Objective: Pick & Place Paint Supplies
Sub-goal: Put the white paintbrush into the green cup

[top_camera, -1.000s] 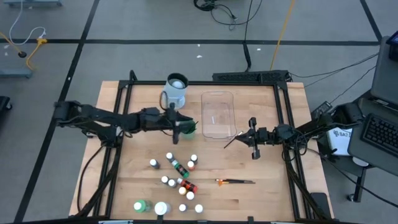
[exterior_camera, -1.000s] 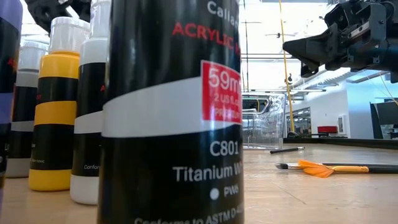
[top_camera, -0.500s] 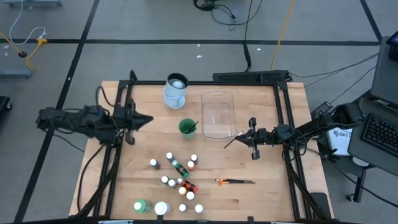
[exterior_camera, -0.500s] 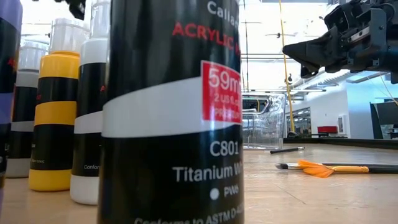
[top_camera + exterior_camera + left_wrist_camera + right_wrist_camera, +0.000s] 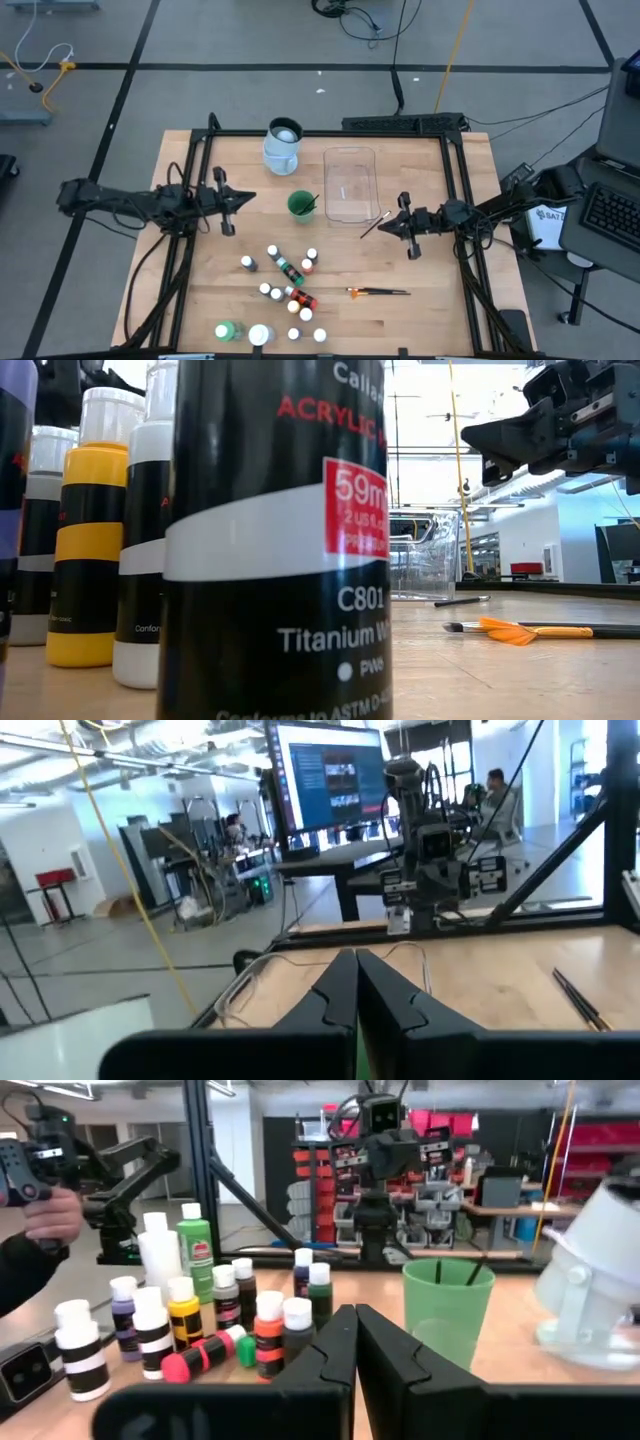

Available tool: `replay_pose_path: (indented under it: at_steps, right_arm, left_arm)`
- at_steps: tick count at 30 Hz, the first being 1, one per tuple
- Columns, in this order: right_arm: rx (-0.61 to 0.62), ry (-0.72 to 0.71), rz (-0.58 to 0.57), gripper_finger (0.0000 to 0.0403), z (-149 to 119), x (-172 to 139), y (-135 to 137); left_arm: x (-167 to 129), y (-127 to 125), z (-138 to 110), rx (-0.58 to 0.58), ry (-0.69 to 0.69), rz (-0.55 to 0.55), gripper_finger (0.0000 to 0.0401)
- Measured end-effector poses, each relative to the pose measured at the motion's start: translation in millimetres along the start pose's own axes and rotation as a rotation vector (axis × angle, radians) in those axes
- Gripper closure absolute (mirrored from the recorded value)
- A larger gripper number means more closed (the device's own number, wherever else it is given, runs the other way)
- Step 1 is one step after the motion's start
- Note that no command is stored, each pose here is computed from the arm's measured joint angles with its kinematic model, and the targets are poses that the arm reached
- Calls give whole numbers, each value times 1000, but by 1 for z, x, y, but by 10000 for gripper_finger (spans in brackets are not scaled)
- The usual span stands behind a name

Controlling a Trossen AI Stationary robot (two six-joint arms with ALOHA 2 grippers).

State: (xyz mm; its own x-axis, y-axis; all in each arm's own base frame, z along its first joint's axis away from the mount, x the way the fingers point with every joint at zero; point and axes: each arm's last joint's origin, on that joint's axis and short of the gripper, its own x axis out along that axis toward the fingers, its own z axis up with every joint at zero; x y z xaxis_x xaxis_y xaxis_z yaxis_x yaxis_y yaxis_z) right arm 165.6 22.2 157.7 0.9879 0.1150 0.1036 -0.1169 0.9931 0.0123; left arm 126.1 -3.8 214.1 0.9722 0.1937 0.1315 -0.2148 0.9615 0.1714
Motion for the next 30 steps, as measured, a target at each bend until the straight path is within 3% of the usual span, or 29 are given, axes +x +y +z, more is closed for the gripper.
replay_pose_path:
  at_steps: [3,8,16,22,30]
  right_arm:
    - [25,34,0,403,-3,0,0]
    - [30,40,-6,403,-4,0,0]
    - [25,68,-20,403,-7,0,1]
    - [-44,99,-149,403,-10,-1,7]
    - [-50,117,-103,403,-11,-3,16]
  left_arm:
    - [0,3,-8,-29,39,-12,400]
    - [1,3,-19,-52,124,-150,400]
    - [1,6,-23,-153,166,-124,399]
    - [1,6,-23,-155,168,-125,394]
    - [1,6,-22,-174,163,-122,385]
